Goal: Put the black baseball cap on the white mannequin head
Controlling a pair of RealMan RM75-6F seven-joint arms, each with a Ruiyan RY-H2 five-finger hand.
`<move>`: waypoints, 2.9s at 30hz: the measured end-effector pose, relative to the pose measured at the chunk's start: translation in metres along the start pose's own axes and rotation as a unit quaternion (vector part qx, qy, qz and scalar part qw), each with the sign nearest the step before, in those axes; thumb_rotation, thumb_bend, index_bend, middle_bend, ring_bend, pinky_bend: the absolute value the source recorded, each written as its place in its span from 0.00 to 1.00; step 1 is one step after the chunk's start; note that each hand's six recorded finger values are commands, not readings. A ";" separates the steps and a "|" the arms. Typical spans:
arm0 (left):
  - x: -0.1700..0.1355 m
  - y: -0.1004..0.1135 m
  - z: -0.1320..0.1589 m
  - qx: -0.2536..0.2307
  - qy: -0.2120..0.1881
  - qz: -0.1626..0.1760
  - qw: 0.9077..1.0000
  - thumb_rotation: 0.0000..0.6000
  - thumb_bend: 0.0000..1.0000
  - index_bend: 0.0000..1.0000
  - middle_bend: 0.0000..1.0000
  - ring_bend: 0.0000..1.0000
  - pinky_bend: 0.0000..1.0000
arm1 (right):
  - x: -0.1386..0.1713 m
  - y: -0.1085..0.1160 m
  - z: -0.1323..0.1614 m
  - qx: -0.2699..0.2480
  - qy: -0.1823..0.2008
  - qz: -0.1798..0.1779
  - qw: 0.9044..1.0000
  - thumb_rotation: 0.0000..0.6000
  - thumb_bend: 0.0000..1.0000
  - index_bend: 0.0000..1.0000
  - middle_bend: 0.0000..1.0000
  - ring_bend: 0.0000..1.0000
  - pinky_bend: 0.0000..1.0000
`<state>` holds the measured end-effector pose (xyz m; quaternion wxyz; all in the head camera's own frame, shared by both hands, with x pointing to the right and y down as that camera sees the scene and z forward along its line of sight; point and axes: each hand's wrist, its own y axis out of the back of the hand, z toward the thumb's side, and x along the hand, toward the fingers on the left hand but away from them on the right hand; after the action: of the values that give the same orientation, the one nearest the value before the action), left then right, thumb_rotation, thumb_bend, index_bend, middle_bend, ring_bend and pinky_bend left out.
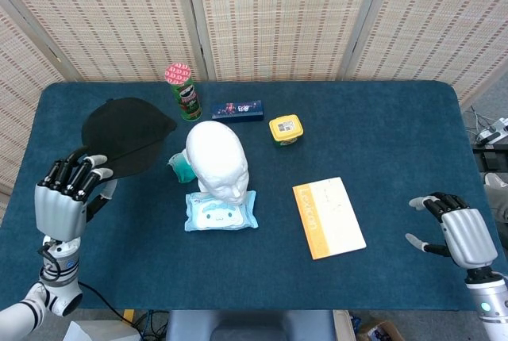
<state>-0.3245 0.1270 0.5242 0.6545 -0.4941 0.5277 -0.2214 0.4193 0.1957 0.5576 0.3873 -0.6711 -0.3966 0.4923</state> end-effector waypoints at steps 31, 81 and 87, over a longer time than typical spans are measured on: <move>0.059 -0.039 0.152 -0.024 -0.106 -0.007 0.994 1.00 0.45 0.81 0.50 0.33 0.53 | 0.001 0.008 -0.005 -0.025 0.003 -0.005 1.000 1.00 0.05 0.38 0.45 0.31 0.32; -0.054 -0.052 0.125 0.083 -0.031 -0.199 0.976 1.00 0.05 0.00 0.23 0.21 0.49 | 0.000 0.006 -0.004 -0.013 -0.001 -0.002 1.000 1.00 0.05 0.38 0.45 0.31 0.32; -0.060 -0.043 0.104 0.073 -0.008 -0.192 0.979 1.00 0.05 0.05 0.22 0.21 0.49 | 0.000 0.006 -0.004 -0.011 -0.001 -0.003 1.000 1.00 0.05 0.38 0.45 0.31 0.32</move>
<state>-0.2408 0.2014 0.5857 0.6384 -0.5386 0.4002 -0.3772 0.4236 0.1929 0.5532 0.3807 -0.6737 -0.4046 0.4874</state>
